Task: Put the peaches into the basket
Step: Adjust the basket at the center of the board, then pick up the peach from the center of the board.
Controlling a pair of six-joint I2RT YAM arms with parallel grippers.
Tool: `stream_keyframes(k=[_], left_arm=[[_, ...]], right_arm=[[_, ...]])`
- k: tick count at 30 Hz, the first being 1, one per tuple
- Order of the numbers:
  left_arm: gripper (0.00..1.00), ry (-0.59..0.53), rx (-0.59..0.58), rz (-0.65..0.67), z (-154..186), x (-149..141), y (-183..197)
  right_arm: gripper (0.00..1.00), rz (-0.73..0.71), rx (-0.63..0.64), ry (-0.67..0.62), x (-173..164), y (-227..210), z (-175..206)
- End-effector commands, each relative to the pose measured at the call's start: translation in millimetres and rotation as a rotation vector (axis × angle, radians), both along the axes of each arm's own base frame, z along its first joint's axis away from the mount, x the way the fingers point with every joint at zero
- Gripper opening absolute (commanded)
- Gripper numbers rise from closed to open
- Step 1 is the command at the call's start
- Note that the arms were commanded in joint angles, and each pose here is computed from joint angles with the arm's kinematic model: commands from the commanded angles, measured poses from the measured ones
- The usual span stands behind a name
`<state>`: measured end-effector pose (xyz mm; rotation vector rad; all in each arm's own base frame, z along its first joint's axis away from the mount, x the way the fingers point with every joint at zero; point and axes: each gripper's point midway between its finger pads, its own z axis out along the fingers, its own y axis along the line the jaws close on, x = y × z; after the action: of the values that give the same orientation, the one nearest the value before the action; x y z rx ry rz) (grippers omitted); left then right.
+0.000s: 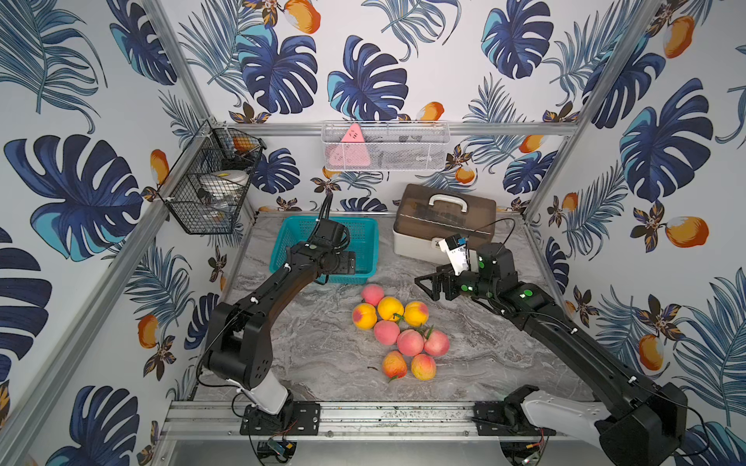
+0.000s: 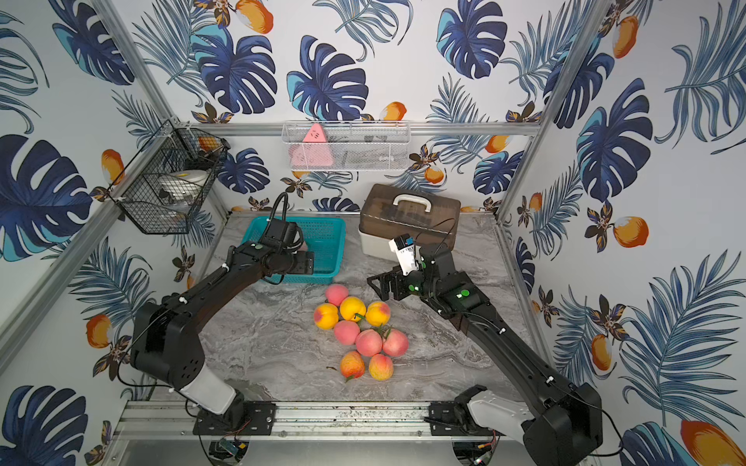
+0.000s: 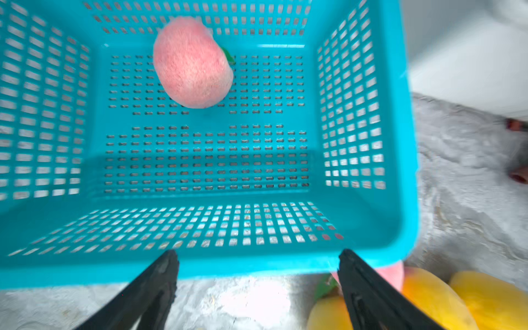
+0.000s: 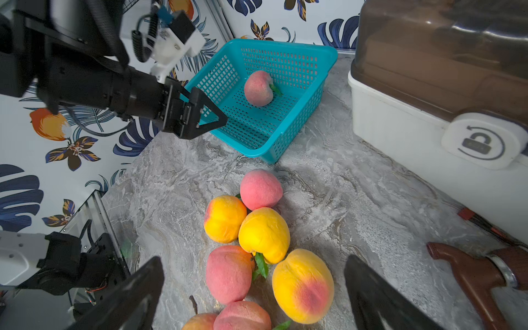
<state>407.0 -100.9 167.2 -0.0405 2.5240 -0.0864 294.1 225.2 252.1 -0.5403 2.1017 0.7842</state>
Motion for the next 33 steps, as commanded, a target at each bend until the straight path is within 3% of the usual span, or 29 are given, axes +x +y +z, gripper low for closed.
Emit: stream_keyframes(k=[1,11,17,25,33], left_arm=[[0.92,0.006,-0.002,-0.030,9.2,-19.7,-9.1],[0.96,0.017,-0.045,-0.187,5.4,-87.3,-74.5],[0.97,0.020,-0.086,-0.248,0.3,-118.0,-92.7],[0.97,0.030,-0.195,-0.357,-6.8,-148.7,-119.5],[0.97,0.030,-0.247,-0.419,-19.3,-164.7,-124.3]], right_arm=[[1.00,-0.011,-0.031,0.041,-4.7,-5.2,-12.7],[1.00,-0.028,-0.151,0.144,-30.0,-14.3,-39.7],[1.00,-0.061,-0.184,0.225,-62.0,-13.3,-52.0],[1.00,-0.197,-0.176,0.288,-101.0,-33.9,-84.6],[1.00,-0.234,-0.188,0.337,-104.6,-37.7,-119.1]])
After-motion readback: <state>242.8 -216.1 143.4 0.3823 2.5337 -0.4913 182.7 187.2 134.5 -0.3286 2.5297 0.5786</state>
